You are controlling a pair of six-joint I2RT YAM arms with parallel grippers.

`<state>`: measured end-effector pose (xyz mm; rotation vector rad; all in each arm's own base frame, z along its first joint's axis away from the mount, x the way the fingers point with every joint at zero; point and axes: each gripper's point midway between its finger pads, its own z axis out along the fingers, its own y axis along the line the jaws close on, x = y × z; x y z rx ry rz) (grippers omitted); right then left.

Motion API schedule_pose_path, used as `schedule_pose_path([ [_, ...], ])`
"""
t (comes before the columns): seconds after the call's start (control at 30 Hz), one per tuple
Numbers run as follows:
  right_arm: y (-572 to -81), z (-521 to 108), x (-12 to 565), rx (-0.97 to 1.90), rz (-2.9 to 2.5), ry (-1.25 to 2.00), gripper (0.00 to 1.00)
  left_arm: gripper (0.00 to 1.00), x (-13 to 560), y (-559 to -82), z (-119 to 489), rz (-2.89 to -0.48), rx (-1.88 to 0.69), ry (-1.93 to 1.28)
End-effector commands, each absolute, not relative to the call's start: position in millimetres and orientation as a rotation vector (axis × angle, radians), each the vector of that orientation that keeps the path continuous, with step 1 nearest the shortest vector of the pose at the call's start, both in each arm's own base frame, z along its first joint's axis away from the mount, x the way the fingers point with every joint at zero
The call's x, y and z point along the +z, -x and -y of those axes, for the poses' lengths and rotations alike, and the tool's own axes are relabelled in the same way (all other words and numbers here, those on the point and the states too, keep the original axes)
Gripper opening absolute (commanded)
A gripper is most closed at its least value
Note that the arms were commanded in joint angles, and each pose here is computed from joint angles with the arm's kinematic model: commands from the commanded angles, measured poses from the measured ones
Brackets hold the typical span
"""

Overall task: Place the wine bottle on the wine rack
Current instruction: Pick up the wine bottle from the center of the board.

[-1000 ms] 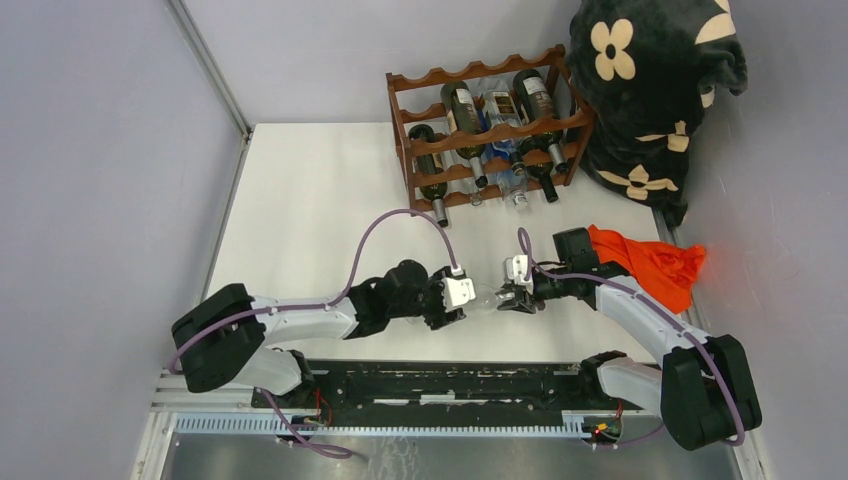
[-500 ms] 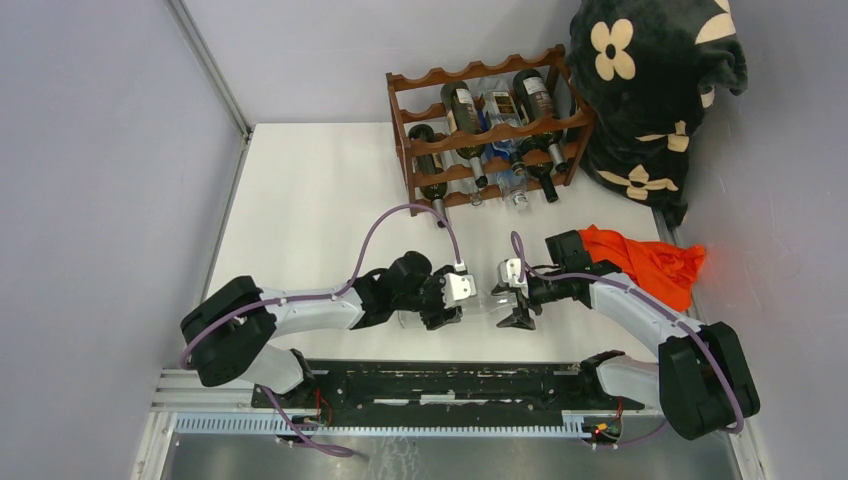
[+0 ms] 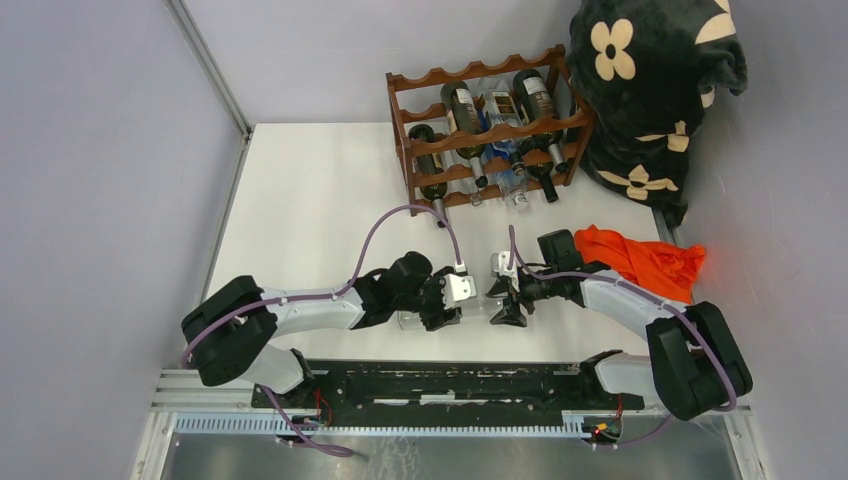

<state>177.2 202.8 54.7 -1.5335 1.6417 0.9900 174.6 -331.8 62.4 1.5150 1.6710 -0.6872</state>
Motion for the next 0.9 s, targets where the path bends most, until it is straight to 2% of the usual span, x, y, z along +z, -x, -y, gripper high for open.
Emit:
schedule_pose_path([
  [0.0,-194,-202,61,0.891,-1.611,1.576,0.71,0.02,104,-184,354,-1.512,-0.727,-1.482],
  [0.17,-195,-196,64,0.811,-1.558,1.633,0.68,0.02,106,-182,350,-1.504,-0.716,-1.498],
  [0.37,-184,-199,68,0.866,-1.518,1.651,0.57,0.02,109,-181,349,-1.499,-0.718,-1.501],
  [0.6,-183,-197,60,0.831,-1.528,1.682,0.55,0.02,114,-180,350,-1.486,-0.727,-1.501],
  [0.67,-183,-199,62,0.829,-1.509,1.681,0.50,0.02,115,-180,350,-1.485,-0.729,-1.501],
  [0.77,-179,-201,65,0.836,-1.477,1.693,0.36,0.02,115,-179,351,-1.489,-0.734,-1.501],
  [0.87,-175,-202,66,0.845,-1.461,1.709,0.12,0.02,115,-179,352,-1.496,-0.738,-1.500],
])
